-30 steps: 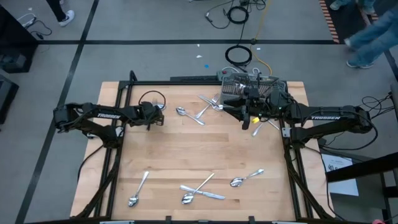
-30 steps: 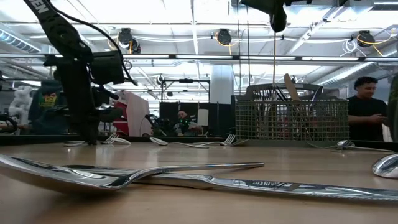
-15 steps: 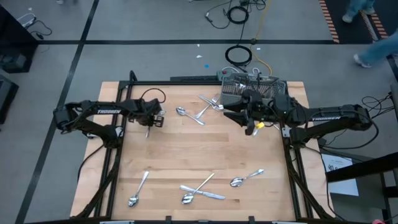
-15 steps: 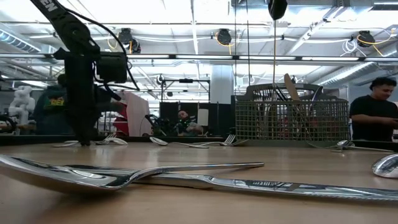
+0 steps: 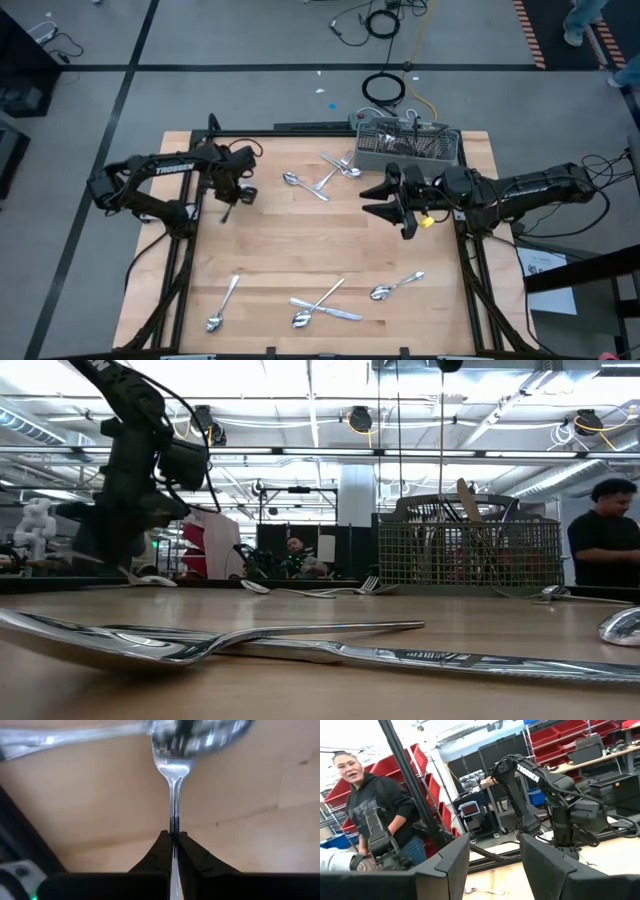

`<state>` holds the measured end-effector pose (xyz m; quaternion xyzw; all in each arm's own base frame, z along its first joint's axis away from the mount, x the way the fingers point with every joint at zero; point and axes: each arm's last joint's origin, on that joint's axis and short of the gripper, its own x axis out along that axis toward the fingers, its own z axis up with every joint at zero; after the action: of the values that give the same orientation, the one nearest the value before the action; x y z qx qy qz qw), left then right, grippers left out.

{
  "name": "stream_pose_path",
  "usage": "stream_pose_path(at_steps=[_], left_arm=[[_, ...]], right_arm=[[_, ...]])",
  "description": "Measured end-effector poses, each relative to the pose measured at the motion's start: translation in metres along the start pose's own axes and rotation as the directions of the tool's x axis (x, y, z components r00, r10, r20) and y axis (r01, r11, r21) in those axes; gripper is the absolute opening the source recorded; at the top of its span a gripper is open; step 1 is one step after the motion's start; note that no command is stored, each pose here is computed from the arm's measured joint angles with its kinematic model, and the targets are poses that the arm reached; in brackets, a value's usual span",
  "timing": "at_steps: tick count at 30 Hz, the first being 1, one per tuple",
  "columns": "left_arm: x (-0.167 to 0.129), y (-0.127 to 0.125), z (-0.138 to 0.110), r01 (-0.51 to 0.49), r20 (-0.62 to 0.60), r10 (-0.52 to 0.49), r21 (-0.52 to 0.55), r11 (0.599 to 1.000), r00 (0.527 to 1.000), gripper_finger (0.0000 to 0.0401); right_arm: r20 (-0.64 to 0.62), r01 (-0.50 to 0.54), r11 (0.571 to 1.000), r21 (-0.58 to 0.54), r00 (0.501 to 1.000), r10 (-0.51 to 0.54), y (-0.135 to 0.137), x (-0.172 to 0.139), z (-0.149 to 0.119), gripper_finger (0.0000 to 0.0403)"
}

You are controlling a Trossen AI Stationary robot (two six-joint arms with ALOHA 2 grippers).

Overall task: Sort silverware
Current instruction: Put the silver fork into the gray utensil holder

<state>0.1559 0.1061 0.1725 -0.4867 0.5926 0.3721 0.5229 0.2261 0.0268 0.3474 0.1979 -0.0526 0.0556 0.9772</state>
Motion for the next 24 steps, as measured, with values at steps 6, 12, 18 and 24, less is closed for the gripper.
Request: stream_pose_path(at_steps=[6,12,18,24], left_arm=[[-0.007,0.009,0.002,0.04,-0.093,-0.041,-0.015,0.999,0.995,0.0014],[-0.006,0.017,-0.001,0.058,-0.227,-0.064,-0.03,0.998,0.972,0.0013],[-0.003,0.022,0.001,0.051,-0.316,-0.069,-0.064,0.997,0.946,0.0013],[0.002,0.024,0.0,0.025,-0.42,-0.045,-0.052,0.998,0.906,0.0013]], right_arm=[[-0.009,-0.022,1.0,-0.009,1.0,0.022,0.005,0.0,-0.002,0.0164],[-0.013,-0.031,0.999,-0.009,0.999,0.031,0.007,0.0,-0.003,0.0164],[-0.002,-0.037,0.999,-0.008,0.999,0.037,0.007,0.0,-0.002,0.0164],[0.03,-0.063,0.998,-0.007,0.998,0.063,0.01,-0.001,0.001,0.0164]])
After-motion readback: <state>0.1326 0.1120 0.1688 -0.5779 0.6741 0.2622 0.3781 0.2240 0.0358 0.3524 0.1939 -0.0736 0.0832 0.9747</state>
